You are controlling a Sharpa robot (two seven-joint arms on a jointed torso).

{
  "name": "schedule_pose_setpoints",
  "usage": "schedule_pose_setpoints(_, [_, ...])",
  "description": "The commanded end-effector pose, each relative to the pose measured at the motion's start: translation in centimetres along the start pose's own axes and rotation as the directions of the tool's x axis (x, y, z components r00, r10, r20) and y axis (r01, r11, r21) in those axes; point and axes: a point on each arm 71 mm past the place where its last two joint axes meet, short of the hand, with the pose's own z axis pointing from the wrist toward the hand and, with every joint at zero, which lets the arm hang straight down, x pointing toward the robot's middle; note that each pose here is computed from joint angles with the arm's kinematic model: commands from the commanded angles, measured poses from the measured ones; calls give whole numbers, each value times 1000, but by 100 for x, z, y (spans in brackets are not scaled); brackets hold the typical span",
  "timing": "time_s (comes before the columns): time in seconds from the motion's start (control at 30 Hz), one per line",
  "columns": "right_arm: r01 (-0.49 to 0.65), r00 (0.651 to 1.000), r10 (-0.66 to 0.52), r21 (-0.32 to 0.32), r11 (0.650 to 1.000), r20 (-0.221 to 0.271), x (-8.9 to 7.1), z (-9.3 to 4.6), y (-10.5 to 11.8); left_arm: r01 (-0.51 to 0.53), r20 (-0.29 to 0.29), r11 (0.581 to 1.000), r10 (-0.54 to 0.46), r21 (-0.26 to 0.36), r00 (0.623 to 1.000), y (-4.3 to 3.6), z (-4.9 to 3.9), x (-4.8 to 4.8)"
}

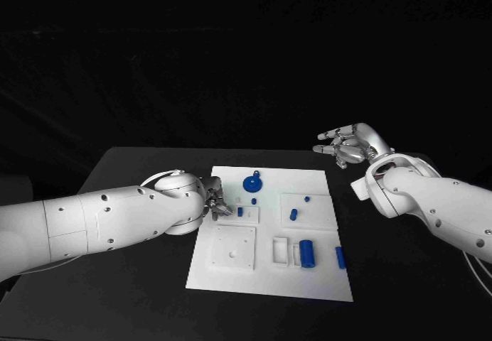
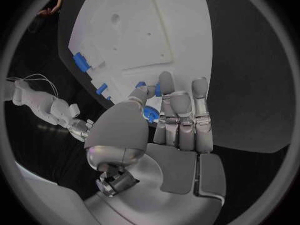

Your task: Assemble the parts on the task board

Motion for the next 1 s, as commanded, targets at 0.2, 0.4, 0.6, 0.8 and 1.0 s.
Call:
schedule_pose_setpoints(0.2, [0, 1000, 0, -12, 1000, -12, 16, 6, 11, 0, -55, 1000, 0, -5, 998, 21, 2, 51])
schedule_pose_setpoints(0.4, [-1, 1000, 1, -11, 1000, -12, 18, 8, 8, 16, -85, 1000, -17, -15, 996, 46, 20, 58])
schedule_pose_setpoints(0.6, [-1, 1000, 1, -9, 1000, -12, 14, 8, 3, 37, -110, 999, -40, -24, 993, 66, 32, 65])
schedule_pose_setpoints(0.8, [-2, 1000, 2, -9, 1000, -13, 18, 9, 5, 44, -119, 999, -47, -28, 992, 77, 35, 42])
schedule_pose_setpoints(1.0, [-3, 1000, 3, -9, 1000, -14, 29, 14, 6, 42, -130, 999, -46, -32, 990, 80, 58, 18])
